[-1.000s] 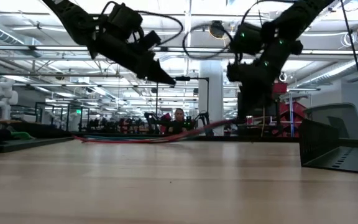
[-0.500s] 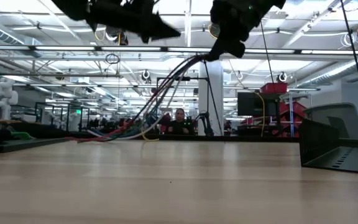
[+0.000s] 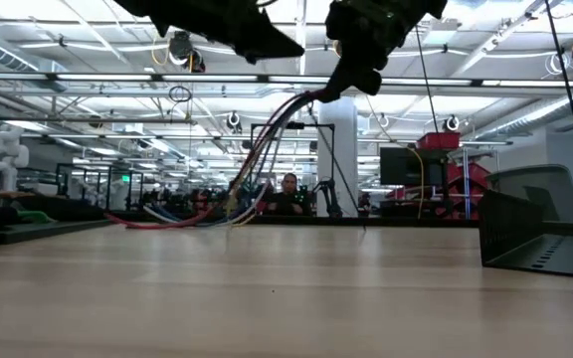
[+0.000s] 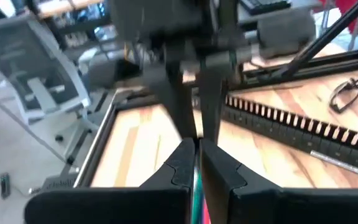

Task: Ziptie cables

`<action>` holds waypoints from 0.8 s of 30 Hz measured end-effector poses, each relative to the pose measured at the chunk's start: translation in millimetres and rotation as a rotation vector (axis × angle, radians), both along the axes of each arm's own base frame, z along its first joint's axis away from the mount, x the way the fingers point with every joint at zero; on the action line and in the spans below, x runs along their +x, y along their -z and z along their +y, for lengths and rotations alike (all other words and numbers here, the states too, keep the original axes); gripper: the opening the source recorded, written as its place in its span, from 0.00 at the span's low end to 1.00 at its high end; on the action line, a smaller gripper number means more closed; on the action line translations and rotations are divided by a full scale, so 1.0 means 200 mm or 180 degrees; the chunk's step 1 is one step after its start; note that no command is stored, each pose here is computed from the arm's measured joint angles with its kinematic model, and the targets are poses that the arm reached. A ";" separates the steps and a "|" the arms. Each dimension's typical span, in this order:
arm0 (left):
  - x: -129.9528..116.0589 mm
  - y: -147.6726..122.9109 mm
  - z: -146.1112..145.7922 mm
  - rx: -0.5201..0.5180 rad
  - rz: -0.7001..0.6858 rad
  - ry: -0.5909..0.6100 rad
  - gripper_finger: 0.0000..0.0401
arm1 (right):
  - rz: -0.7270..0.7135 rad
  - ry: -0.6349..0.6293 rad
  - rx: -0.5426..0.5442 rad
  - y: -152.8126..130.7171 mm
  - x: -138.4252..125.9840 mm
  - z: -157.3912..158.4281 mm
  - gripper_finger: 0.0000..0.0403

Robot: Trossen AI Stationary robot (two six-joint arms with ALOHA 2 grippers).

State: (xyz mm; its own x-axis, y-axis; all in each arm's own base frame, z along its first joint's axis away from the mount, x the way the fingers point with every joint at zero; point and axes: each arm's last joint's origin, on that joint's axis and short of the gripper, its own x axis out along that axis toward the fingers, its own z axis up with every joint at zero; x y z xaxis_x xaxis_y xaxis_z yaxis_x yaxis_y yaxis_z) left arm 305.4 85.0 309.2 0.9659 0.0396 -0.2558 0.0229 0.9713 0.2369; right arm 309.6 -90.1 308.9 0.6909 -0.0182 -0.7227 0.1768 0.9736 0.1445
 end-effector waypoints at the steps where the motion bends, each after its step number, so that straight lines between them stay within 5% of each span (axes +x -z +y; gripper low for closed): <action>1: 0.01 0.00 0.00 0.0027 -0.0005 0.0015 0.06 | -0.0017 -0.0027 -0.0001 0.01 0.02 0.01 0.07; 24: 0.04 0.10 -0.04 0.0025 0.0499 0.0041 0.06 | -0.0389 0.0076 0.0032 -0.02 0.09 0.02 0.07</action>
State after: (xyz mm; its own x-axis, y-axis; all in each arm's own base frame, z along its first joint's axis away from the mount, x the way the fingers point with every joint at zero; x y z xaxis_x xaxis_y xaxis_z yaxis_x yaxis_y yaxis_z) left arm 312.7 77.4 288.3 0.9146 0.0300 -0.4031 0.0727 0.9688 0.2370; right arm 327.8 -86.7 312.5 0.7733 -0.0288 -0.6334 0.1803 0.9677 0.1762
